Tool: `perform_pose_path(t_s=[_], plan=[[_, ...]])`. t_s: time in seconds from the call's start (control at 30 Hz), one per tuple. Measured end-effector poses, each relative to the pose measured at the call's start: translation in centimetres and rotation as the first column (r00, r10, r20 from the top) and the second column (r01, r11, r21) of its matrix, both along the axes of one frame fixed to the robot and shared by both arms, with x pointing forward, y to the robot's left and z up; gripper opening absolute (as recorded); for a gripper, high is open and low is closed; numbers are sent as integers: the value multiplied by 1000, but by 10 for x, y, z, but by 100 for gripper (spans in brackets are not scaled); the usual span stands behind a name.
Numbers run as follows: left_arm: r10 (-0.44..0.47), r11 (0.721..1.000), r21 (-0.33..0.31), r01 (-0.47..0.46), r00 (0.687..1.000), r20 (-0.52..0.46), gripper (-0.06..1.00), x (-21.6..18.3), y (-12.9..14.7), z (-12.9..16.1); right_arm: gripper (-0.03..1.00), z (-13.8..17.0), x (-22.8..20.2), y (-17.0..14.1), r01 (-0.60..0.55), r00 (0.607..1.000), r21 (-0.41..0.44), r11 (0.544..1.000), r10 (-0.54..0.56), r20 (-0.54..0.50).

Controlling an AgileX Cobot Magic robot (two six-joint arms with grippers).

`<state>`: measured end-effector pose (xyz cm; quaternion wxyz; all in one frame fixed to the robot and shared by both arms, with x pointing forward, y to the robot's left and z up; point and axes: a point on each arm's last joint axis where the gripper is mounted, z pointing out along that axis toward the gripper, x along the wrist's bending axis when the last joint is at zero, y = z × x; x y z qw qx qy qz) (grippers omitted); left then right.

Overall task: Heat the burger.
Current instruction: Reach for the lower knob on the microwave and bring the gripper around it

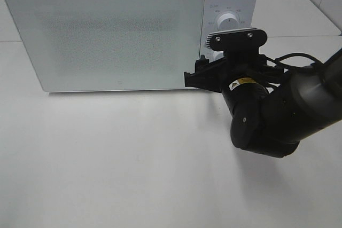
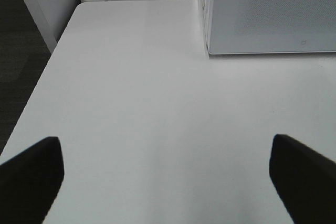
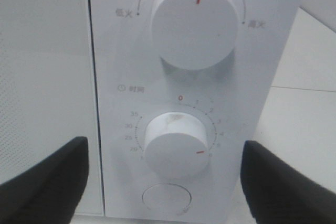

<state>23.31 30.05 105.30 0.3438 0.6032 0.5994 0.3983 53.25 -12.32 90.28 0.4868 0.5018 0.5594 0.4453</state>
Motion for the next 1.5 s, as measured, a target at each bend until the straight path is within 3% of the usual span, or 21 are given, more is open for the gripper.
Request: perform_pose_path(t_s=[0.5, 1.27, 1.5], plan=[[0, 1000, 0, 0, 1000, 0, 99, 0, 0, 0, 76, -5, 15, 2, 13, 1000, 50, 999, -13, 3], [0, 1000, 0, 0, 1000, 0, 99, 0, 0, 0, 76, -8, 27, 1, 13, 1000, 42, 999, -13, 11], [0, 1000, 0, 0, 1000, 0, 99, 0, 0, 0, 72, -8, 28, 1, 13, 1000, 32, 999, -13, 6]])
